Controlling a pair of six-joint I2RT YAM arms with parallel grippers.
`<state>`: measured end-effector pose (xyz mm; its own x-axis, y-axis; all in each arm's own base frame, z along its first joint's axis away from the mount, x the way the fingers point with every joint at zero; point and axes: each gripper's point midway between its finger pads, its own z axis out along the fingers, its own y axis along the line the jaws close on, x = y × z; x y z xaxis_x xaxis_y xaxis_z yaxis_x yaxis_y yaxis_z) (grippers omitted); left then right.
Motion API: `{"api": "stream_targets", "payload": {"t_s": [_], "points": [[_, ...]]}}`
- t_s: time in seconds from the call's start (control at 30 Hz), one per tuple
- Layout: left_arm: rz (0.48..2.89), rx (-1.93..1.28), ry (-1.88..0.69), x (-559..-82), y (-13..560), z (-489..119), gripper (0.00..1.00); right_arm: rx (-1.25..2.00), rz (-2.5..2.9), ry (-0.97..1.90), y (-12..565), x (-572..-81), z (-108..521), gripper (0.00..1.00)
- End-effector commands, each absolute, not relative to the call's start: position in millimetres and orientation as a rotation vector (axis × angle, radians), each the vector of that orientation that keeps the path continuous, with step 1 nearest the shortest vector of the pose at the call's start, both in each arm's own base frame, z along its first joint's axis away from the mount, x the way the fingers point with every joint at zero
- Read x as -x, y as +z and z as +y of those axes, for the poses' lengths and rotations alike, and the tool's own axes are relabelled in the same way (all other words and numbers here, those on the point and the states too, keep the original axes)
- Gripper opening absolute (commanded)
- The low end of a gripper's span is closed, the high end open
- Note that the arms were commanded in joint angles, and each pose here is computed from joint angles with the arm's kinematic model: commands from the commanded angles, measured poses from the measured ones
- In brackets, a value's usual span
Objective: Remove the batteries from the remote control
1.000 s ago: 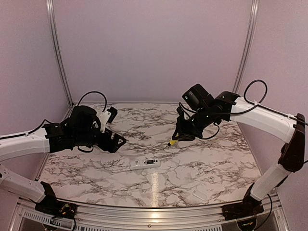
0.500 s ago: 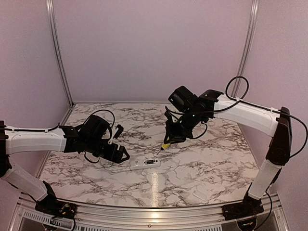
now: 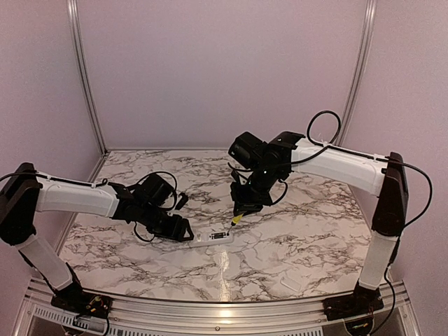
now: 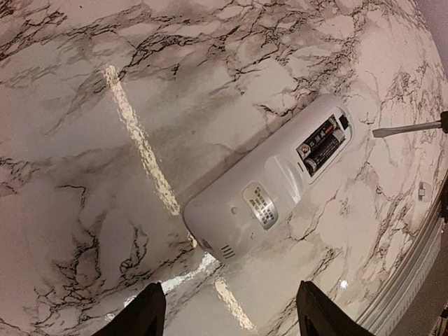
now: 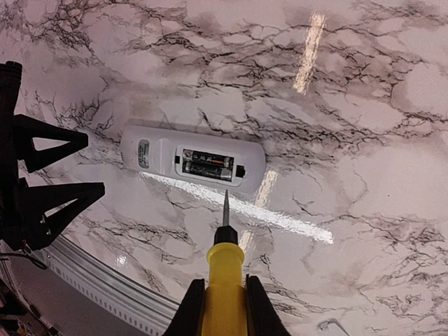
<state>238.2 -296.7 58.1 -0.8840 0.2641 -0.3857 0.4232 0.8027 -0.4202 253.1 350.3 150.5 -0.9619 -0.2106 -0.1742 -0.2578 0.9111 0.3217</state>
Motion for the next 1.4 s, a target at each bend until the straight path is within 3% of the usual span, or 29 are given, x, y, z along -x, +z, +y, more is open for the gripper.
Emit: {"api": "stream_targets", "payload": {"t_s": [0.0, 0.3, 1.37], "points": [[2.705, -0.5, -0.761, -244.4, 61.6, -306.7, 0.65, 0.328, 2.924, 0.507, 157.9, -256.7, 354.0, 0.0], [2.769, -0.501, -0.751, -245.6, 47.4, -312.7, 0.54, 0.309, 2.928, 0.517, 154.6, -258.0, 358.6, 0.0], [2.851, -0.48, -0.695, -247.3, 22.7, -313.1, 0.45, 0.282, 2.931, 0.503, 140.1, -263.8, 365.8, 0.0]]}}
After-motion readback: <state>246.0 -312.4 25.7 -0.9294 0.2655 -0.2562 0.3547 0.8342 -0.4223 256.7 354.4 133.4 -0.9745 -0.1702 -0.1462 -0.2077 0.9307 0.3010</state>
